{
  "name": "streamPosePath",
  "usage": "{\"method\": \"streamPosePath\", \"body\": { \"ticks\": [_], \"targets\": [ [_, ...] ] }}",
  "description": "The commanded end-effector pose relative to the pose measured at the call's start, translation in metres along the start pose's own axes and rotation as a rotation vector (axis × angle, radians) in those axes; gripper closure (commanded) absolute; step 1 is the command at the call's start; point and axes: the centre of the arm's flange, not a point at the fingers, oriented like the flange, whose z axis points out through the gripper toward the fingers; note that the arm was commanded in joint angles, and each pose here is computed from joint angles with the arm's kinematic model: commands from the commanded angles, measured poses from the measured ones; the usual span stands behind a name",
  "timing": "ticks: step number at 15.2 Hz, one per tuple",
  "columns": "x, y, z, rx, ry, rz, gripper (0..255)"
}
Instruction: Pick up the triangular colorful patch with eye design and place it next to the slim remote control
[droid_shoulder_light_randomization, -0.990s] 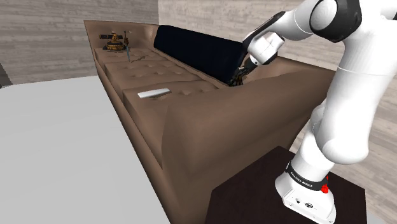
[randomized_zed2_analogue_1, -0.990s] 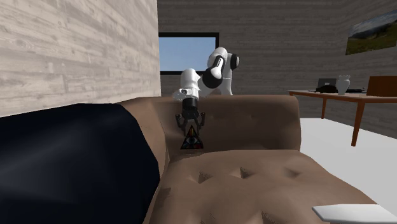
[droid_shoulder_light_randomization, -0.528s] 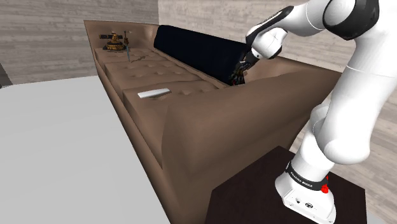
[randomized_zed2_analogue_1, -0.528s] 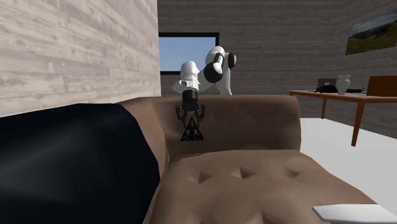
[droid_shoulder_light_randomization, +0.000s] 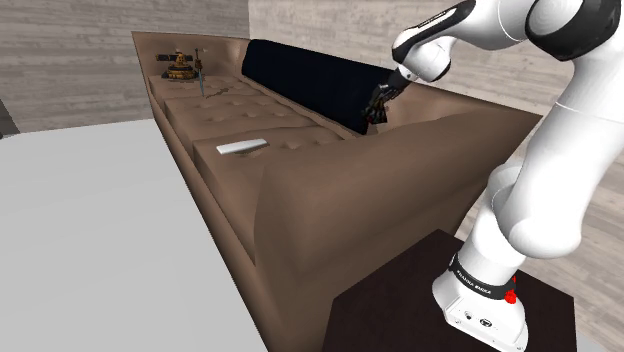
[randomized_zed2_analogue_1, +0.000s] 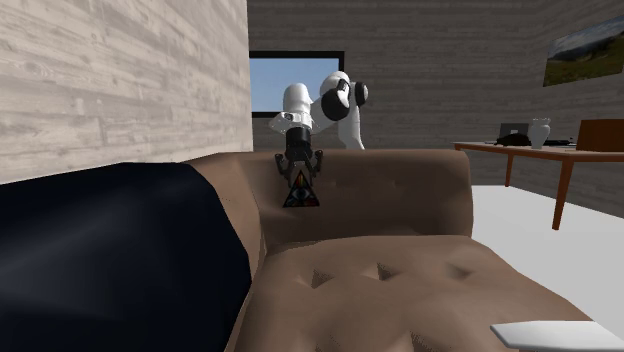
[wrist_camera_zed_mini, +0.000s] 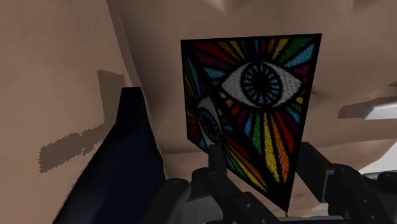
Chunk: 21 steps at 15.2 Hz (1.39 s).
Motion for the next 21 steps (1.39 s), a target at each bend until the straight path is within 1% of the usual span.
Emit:
{"method": "streamPosePath", "body": {
  "ticks": [1, 21],
  "targets": [
    [0.004, -0.013, 0.000, -0.001, 0.000, 0.000, 255],
    [0.032, -0.272, 0.045, -0.001, 0.000, 0.000, 255]
  ]
}}
